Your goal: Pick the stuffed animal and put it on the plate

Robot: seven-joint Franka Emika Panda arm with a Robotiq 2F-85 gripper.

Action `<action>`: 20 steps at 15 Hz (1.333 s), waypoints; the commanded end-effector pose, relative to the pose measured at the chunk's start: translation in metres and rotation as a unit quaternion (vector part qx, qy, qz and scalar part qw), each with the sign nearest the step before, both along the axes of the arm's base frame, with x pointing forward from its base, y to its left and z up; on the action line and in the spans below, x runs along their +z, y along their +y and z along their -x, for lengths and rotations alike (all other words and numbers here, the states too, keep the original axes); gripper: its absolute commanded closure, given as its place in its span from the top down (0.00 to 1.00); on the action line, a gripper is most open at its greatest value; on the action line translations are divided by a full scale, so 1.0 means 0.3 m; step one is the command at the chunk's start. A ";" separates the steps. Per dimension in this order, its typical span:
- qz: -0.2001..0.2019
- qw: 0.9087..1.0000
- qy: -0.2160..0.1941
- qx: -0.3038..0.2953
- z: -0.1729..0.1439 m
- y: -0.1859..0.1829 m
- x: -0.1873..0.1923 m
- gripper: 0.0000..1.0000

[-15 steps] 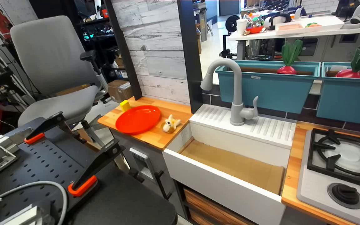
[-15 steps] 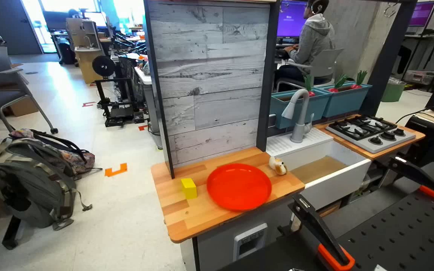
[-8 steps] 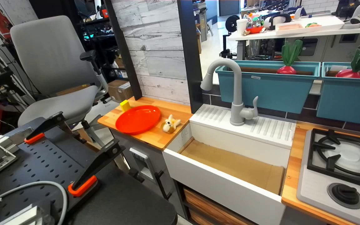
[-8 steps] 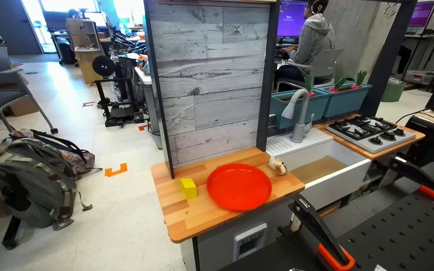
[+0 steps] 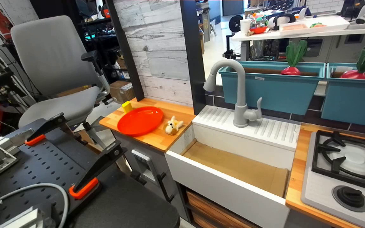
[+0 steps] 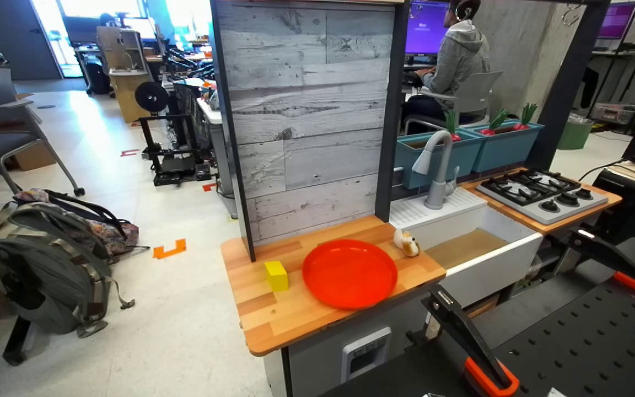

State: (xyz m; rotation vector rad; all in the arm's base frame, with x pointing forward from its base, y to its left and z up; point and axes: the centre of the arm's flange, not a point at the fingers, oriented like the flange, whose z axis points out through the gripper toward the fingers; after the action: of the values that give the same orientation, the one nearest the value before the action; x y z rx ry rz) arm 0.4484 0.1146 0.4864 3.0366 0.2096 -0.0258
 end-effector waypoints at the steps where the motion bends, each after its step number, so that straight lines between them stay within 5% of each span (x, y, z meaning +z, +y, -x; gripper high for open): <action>1: -0.012 0.999 -0.031 -0.015 -0.110 -0.124 -0.170 1.00; 12: -0.091 0.987 -0.076 -0.109 -0.343 -0.405 -0.799 1.00; 16: -0.089 0.986 -0.068 -0.121 -0.383 -0.471 -1.022 1.00; 19: -0.075 0.988 -0.041 -0.131 -0.406 -0.518 -1.133 1.00; 20: -0.077 0.987 -0.047 -0.130 -0.341 -0.488 -1.083 1.00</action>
State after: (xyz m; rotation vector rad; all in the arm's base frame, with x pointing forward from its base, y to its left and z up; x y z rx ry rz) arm 0.5507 -0.0323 0.1607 3.1861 -0.2036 0.1164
